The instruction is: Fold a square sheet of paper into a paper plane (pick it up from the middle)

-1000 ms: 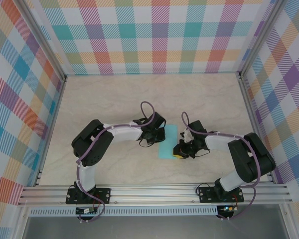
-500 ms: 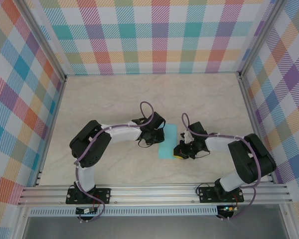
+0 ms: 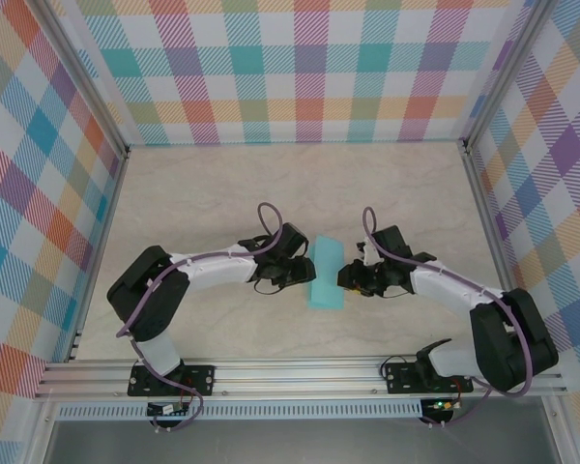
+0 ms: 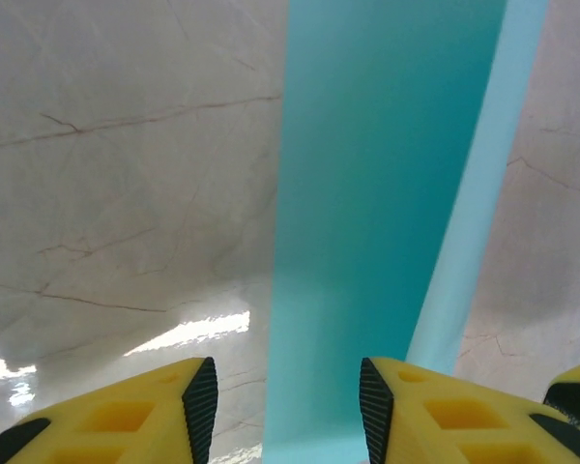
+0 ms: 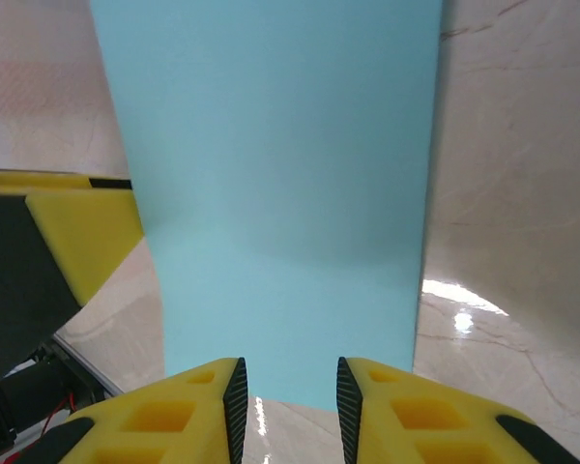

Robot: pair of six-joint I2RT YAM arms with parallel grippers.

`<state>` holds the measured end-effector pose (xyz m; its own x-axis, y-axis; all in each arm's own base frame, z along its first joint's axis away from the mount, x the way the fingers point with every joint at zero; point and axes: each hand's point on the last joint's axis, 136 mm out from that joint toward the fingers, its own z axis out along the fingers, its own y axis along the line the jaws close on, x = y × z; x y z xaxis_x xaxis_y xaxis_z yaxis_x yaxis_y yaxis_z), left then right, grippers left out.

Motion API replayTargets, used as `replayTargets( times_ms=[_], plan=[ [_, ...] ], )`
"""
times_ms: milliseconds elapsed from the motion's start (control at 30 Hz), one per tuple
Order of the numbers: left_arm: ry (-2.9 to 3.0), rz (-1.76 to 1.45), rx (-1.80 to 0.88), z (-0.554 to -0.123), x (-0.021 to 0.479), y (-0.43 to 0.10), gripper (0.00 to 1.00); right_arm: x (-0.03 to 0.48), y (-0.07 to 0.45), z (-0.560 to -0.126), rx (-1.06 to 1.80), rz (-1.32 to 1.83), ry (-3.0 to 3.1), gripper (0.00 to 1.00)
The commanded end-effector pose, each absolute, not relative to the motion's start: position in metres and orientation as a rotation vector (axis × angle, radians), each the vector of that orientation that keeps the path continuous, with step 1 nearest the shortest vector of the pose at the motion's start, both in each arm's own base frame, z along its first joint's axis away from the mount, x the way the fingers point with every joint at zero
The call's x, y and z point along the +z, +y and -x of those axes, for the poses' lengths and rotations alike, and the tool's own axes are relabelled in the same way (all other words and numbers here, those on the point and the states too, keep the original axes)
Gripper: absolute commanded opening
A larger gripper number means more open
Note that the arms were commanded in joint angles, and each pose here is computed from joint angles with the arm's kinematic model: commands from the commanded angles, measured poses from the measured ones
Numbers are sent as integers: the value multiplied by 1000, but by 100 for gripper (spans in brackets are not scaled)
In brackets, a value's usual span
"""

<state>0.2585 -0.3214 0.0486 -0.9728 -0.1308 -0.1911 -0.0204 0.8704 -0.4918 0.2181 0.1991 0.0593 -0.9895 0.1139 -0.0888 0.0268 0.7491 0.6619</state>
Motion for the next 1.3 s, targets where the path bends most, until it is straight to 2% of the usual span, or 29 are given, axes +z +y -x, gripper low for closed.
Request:
replayTargets(
  times_ms=[0, 400, 967, 1267],
  plan=[
    [2792, 84, -887, -258, 57, -343, 47, 55, 196, -216, 1033, -111, 2861, 32],
    [2742, 110, -967, -263, 63, -352, 51, 48, 202, -213, 1094, -93, 2879, 29],
    [2617, 201, -920, -270, 84, -328, 74, 31, 205, -215, 1101, -116, 2914, 22],
    [2634, 174, -980, -271, 78, -342, 75, 30, 205, -215, 1100, -115, 2915, 21]
  ],
)
